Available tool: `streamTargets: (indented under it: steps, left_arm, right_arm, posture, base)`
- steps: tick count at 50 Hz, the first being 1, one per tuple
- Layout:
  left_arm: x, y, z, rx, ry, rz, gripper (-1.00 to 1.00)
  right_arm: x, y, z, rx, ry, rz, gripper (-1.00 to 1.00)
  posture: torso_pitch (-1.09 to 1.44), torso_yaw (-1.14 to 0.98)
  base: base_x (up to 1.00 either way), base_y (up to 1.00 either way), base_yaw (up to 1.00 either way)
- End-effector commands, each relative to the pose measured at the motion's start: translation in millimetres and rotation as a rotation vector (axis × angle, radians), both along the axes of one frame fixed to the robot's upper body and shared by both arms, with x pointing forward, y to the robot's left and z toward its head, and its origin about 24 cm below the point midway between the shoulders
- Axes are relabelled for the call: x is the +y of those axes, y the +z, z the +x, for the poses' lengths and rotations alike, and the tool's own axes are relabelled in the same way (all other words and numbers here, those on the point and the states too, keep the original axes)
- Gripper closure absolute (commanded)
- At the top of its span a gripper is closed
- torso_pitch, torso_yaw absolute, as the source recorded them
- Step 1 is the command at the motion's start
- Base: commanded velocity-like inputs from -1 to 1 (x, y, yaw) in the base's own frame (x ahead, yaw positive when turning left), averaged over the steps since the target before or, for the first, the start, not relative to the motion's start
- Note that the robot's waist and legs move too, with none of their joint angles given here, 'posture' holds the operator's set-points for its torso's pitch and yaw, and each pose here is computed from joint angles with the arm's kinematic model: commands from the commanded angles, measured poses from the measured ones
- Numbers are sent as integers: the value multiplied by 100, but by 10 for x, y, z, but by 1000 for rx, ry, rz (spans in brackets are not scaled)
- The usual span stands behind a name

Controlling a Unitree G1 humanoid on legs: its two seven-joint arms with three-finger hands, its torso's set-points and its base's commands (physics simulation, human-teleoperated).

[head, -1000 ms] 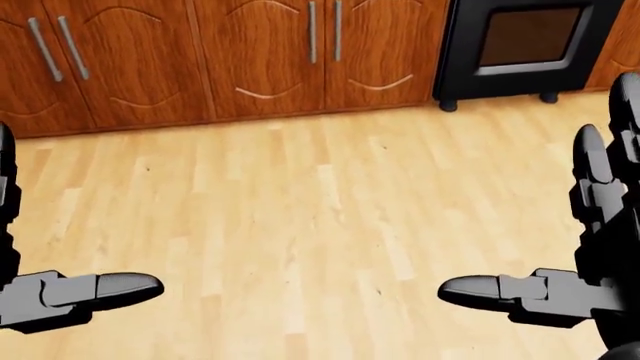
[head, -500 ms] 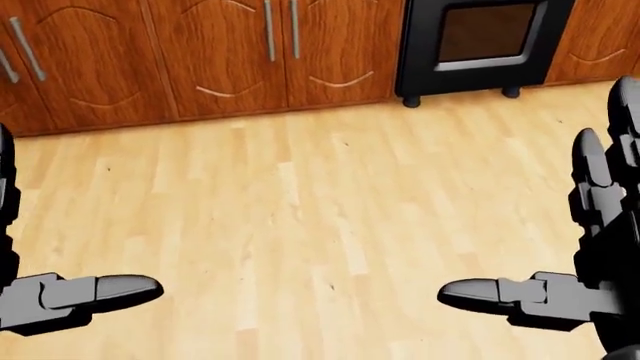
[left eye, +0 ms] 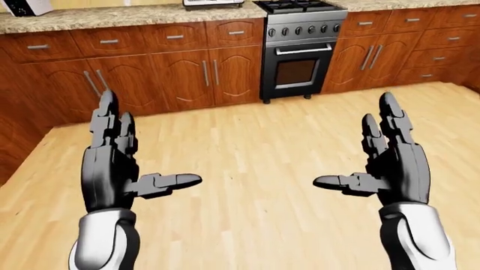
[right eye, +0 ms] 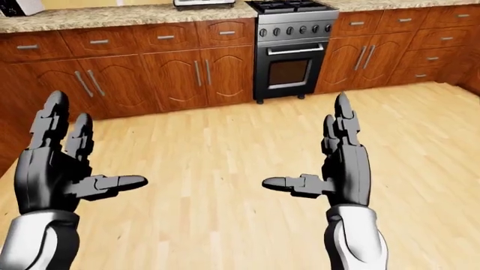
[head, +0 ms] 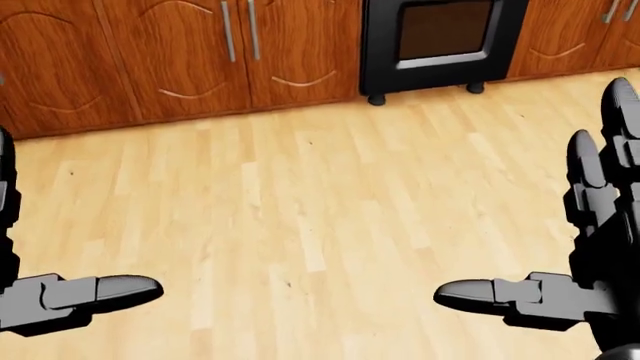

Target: Navigate to the stove.

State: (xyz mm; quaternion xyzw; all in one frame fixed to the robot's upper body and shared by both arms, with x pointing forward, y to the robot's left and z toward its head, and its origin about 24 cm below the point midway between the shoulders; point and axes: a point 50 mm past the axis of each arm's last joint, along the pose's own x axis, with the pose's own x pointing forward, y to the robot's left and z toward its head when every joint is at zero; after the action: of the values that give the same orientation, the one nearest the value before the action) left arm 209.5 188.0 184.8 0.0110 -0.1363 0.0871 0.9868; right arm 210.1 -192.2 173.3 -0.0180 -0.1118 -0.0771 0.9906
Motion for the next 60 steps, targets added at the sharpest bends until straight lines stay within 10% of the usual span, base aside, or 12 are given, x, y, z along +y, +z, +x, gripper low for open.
streamTargets:
  steps: [1, 60]
  left_arm:
    - [-12, 112, -32, -74, -3, 15, -100]
    - [-22, 107, -25, -74, -6, 18, -100]
  right_arm:
    - [14, 114, -31, -75, 5, -13, -100]
    - [8, 112, -26, -69, 1, -17, -100]
  posture:
    - [0, 0]
    - [0, 0]
  base:
    - [0, -4, 0]
    - [0, -28, 0]
